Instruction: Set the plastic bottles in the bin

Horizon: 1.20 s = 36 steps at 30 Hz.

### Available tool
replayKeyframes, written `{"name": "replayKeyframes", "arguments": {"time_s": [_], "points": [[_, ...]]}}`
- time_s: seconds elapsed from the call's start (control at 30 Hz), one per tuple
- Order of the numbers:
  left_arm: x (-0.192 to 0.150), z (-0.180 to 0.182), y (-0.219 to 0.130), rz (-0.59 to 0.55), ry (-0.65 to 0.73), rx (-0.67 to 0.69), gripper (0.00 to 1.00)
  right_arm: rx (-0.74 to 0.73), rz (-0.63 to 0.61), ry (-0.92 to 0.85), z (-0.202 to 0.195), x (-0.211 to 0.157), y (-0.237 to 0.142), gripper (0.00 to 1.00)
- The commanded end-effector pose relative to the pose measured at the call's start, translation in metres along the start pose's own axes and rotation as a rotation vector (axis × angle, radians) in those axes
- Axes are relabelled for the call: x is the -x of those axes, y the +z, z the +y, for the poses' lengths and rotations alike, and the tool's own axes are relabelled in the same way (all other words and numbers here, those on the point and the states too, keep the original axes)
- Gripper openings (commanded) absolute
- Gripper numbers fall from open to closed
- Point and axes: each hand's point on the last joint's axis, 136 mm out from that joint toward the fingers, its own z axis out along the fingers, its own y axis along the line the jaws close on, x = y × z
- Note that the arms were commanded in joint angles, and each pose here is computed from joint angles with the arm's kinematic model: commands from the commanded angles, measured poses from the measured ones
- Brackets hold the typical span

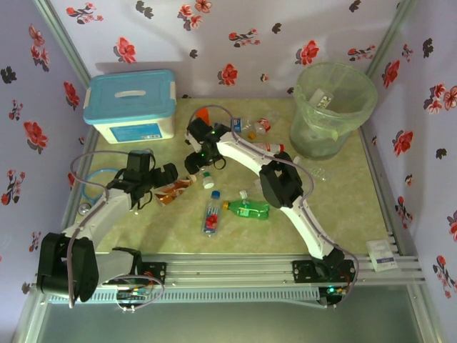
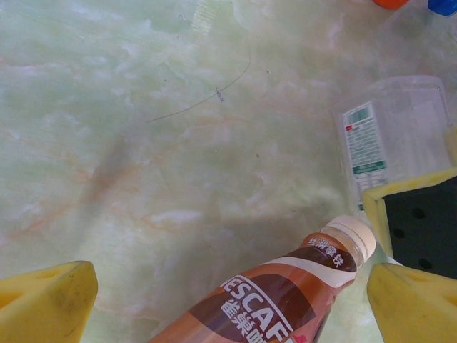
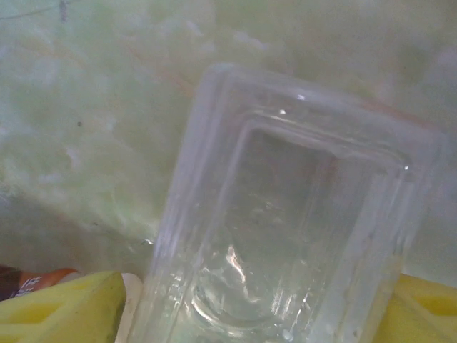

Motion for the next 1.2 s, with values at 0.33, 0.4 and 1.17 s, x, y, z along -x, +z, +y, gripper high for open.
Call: {"name": "replayKeyframes", "arguments": {"time_s": [0.33, 0.4, 1.17], "points": [[0.007, -0.002, -0.011, -0.038, -0.028, -0.023, 0.97, -0.04, -0.126, 0.079, -0.027, 0.028, -0.05, 0.55], [0.007, -0.002, -0.012, -0.044, -0.034, -0.027, 0.97, -0.05, -0.153, 0.074, -0.029, 0.032, -0.065, 0.54], [0.009, -0.013, -0.004, -0.047, -0.054, -0.086, 0.97, -0.567, -0.821, 0.431, -0.251, 0.03, -0.448, 0.34]]}}
